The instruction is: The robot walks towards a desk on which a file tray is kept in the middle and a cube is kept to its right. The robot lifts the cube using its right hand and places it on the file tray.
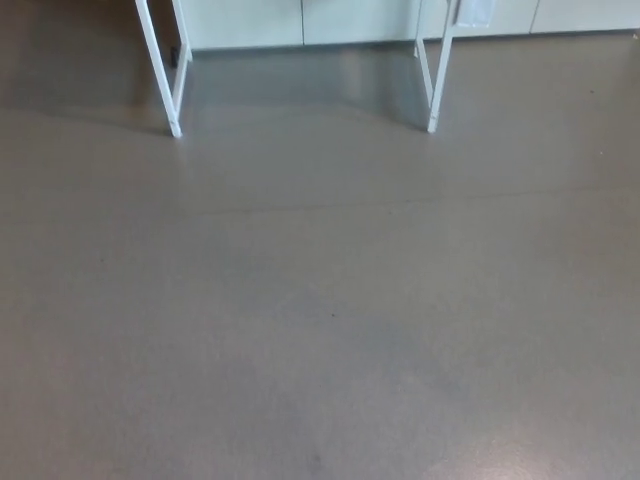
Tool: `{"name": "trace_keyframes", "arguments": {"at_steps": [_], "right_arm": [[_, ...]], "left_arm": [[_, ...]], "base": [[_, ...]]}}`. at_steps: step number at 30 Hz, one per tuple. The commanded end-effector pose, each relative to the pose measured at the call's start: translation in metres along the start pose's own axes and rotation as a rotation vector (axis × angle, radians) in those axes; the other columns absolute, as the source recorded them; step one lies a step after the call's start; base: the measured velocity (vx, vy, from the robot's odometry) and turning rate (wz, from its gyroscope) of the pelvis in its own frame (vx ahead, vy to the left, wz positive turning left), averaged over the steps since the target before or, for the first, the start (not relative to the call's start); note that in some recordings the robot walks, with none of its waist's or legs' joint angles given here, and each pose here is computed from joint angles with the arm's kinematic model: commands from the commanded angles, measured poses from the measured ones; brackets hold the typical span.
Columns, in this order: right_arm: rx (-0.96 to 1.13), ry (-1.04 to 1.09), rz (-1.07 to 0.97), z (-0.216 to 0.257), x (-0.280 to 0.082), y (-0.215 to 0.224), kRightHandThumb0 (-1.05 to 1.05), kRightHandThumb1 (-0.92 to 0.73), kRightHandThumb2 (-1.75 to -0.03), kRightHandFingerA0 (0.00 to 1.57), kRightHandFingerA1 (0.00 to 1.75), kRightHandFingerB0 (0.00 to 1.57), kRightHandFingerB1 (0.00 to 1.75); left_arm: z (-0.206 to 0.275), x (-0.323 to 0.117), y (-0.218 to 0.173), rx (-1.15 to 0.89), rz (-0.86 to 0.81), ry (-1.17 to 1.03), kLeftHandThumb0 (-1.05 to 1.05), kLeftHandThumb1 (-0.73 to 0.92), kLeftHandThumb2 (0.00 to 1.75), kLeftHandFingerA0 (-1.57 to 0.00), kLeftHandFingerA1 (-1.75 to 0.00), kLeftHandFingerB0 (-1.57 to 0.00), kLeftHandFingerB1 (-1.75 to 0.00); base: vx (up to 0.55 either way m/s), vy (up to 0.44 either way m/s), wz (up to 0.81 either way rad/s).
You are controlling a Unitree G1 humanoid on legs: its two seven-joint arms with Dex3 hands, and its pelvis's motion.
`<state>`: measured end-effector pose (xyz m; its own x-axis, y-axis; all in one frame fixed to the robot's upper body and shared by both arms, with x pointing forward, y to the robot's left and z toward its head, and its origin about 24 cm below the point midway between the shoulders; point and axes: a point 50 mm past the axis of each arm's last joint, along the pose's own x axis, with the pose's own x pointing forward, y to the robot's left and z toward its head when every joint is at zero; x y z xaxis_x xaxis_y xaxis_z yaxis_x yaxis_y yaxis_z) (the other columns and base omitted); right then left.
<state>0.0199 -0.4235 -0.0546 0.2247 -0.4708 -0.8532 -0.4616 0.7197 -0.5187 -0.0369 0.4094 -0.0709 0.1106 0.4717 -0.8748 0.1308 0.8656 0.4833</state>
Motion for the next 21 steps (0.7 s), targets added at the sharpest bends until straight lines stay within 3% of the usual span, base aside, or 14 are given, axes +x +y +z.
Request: {"name": "trace_keyframes", "arguments": {"at_steps": [1,3,4,6,7,9,10,11,12,13,14,15,16,21], "right_arm": [[-0.016,-0.027,0.037,0.0006,-0.002,-0.0036,-0.64,-0.62,-0.62,0.08,0.28,0.05,0.19],[-0.002,-0.029,0.038,0.0002,-0.0017,-0.0034,-0.69,-0.45,-0.83,0.02,0.29,0.06,0.21],[-0.01,-0.022,0.031,0.002,-0.0009,-0.0037,-0.68,-0.46,-0.85,0.02,0.27,0.05,0.24],[-0.06,-0.021,0.008,0.0022,-0.0002,-0.0028,-0.74,-0.47,-0.85,0.02,0.21,0.08,0.19],[-0.035,-0.018,0.016,0.0016,0.0003,-0.0025,-0.78,-0.5,-0.84,0.0,0.17,0.09,0.18],[-0.034,-0.018,0.03,0.0015,0.0,-0.0033,-0.76,-0.49,-0.86,0.0,0.21,0.06,0.17],[-0.033,-0.015,0.028,0.0016,0.0003,-0.0033,-0.78,-0.5,-0.85,0.0,0.2,0.07,0.16],[-0.04,-0.011,0.03,0.002,0.0003,-0.0044,-0.74,-0.48,-0.86,0.03,0.2,0.07,0.21],[-0.041,-0.01,0.031,0.0021,0.0005,-0.004,-0.74,-0.48,-0.86,0.03,0.2,0.07,0.21],[-0.062,-0.009,0.029,0.0027,0.0004,-0.0044,-0.78,-0.5,-0.87,0.02,0.19,0.08,0.19],[-0.103,-0.005,0.016,0.0033,0.0003,-0.0044,-0.8,-0.52,-0.88,0.02,0.2,0.09,0.21],[-0.095,-0.011,0.01,0.0037,0.0005,-0.004,-0.75,-0.49,-0.86,0.02,0.23,0.08,0.23],[-0.05,-0.02,0.022,0.0032,0.0003,-0.0033,-0.77,-0.49,-0.82,0.0,0.14,0.08,0.16],[-0.042,-0.017,0.03,0.0014,0.0,-0.0043,-0.76,-0.49,-0.85,0.01,0.18,0.08,0.19]], "left_arm": [[0.0021,-0.001,0.004,-0.012,-0.032,-0.037,-0.96,0.51,1.03,-0.02,-0.61,0.0,-0.34],[0.0013,-0.0008,0.0042,-0.03,-0.039,-0.038,-0.97,0.51,1.03,-0.02,-0.59,0.0,-0.33],[0.0017,-0.0014,0.0052,-0.024,-0.045,-0.055,-0.95,0.63,0.7,-0.03,-0.65,0.0,-0.08],[0.0029,-0.0018,0.0057,-0.023,-0.042,-0.058,-0.91,0.65,0.67,-0.04,-0.69,0.0,-0.09],[0.0035,-0.0023,0.0062,-0.014,-0.041,-0.058,-0.97,0.53,1.05,-0.01,-0.61,0.0,-0.35],[0.0043,-0.0021,0.006,-0.013,-0.041,-0.053,-0.97,0.52,1.04,-0.01,-0.58,0.0,-0.35],[0.0042,-0.0025,0.0064,-0.02,-0.051,-0.055,-0.9,0.65,0.69,-0.03,-0.66,0.0,-0.07],[0.0051,-0.0046,0.0066,-0.021,-0.056,-0.073,-0.97,0.52,1.05,-0.02,-0.6,0.0,-0.36],[0.0052,-0.0051,0.0068,-0.021,-0.056,-0.075,-0.97,0.52,1.05,-0.02,-0.6,0.0,-0.36],[0.0064,-0.0055,0.0068,-0.017,-0.052,-0.071,-0.87,0.65,0.68,-0.05,-0.7,0.0,-0.14],[0.007,-0.006,0.0068,-0.014,-0.052,-0.07,-0.96,0.52,1.05,-0.02,-0.6,0.0,-0.36],[0.0057,-0.0053,0.0072,-0.019,-0.053,-0.067,-0.97,0.52,1.05,-0.01,-0.61,0.0,-0.37],[0.005,-0.0055,0.0071,-0.007,-0.053,-0.074,-0.94,0.66,0.67,-0.04,-0.71,0.0,-0.12],[0.0052,-0.004,0.0067,-0.008,-0.044,-0.062,-0.91,0.66,0.68,-0.05,-0.69,0.0,-0.1]], "base": [[-0.02,0.05,0.35],[0.03,0.001,-0.03],[0.0,0.0,0.0],[0.02,0.056,-0.03],[0.07,0.144,-0.05],[0.15,0.231,-0.18],[0.24,0.309,-0.38],[0.33,0.417,0.19],[0.46,0.571,-0.21],[0.45,0.545,-0.08],[0.18,0.227,0.0],[0.18,0.19,-0.03],[0.18,0.151,-0.04],[0.18,0.004,0.05]]}}
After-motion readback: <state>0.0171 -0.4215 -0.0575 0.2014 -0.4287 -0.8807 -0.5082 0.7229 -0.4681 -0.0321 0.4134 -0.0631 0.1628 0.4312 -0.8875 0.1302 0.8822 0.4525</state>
